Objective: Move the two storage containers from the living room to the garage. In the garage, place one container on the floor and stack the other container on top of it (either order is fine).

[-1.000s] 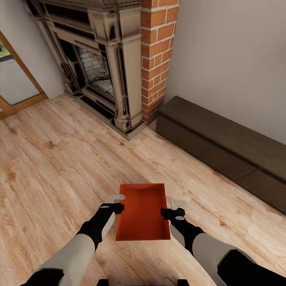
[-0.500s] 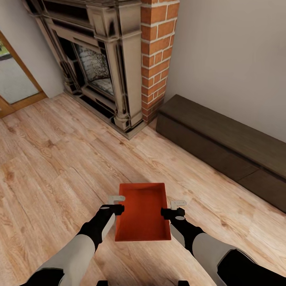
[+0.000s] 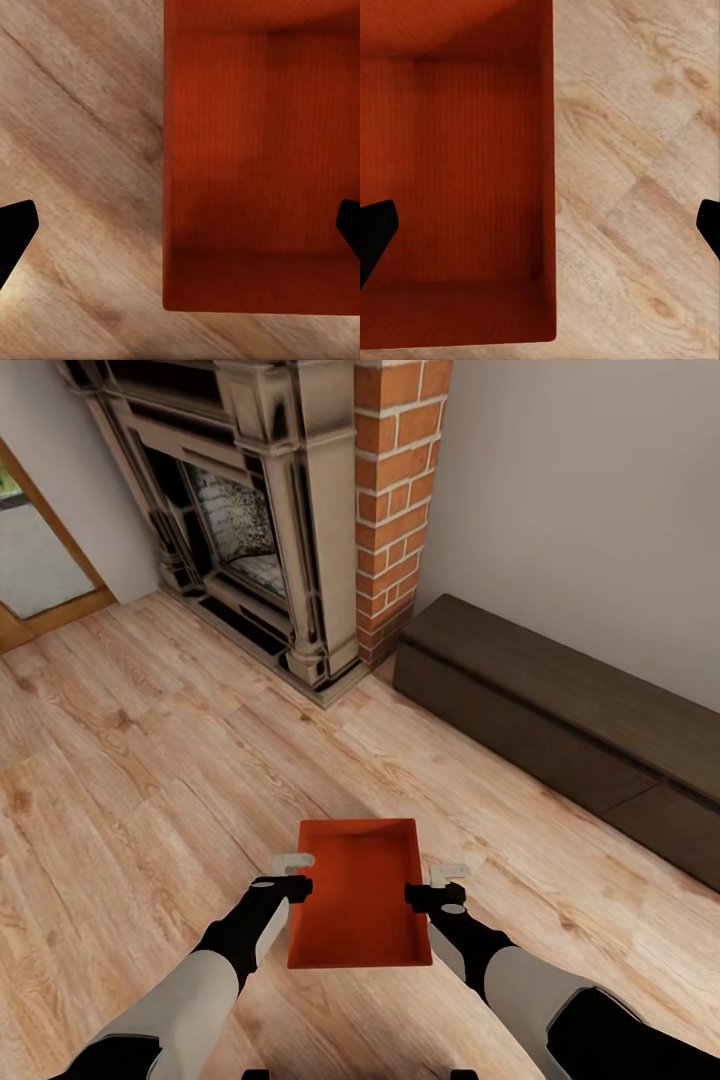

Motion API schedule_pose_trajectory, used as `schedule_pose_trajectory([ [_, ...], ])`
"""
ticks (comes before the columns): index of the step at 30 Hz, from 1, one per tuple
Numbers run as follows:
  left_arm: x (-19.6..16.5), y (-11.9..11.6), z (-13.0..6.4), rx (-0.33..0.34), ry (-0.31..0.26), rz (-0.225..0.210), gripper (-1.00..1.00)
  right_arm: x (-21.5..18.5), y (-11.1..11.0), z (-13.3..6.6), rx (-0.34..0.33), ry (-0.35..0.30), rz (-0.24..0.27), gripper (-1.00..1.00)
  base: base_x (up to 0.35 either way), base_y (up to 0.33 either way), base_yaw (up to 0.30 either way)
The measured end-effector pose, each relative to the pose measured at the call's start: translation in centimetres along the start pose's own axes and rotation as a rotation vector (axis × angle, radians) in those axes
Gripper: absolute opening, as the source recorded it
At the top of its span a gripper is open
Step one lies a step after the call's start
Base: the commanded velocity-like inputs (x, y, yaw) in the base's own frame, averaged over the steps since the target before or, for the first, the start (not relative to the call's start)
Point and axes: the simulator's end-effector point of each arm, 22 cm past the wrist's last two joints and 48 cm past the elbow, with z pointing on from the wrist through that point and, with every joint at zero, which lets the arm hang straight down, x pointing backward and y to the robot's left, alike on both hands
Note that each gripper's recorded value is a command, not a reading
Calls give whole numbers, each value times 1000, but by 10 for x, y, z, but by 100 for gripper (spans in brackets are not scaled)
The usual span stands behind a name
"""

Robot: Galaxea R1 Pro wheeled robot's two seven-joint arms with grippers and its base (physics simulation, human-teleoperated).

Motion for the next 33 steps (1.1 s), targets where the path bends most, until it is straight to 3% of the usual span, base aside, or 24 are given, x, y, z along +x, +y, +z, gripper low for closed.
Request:
schedule_pose_trajectory([
  [33,39,-1,55,-1,40,7,100,25,2,49,1,-1,-1,100,0,0,0],
])
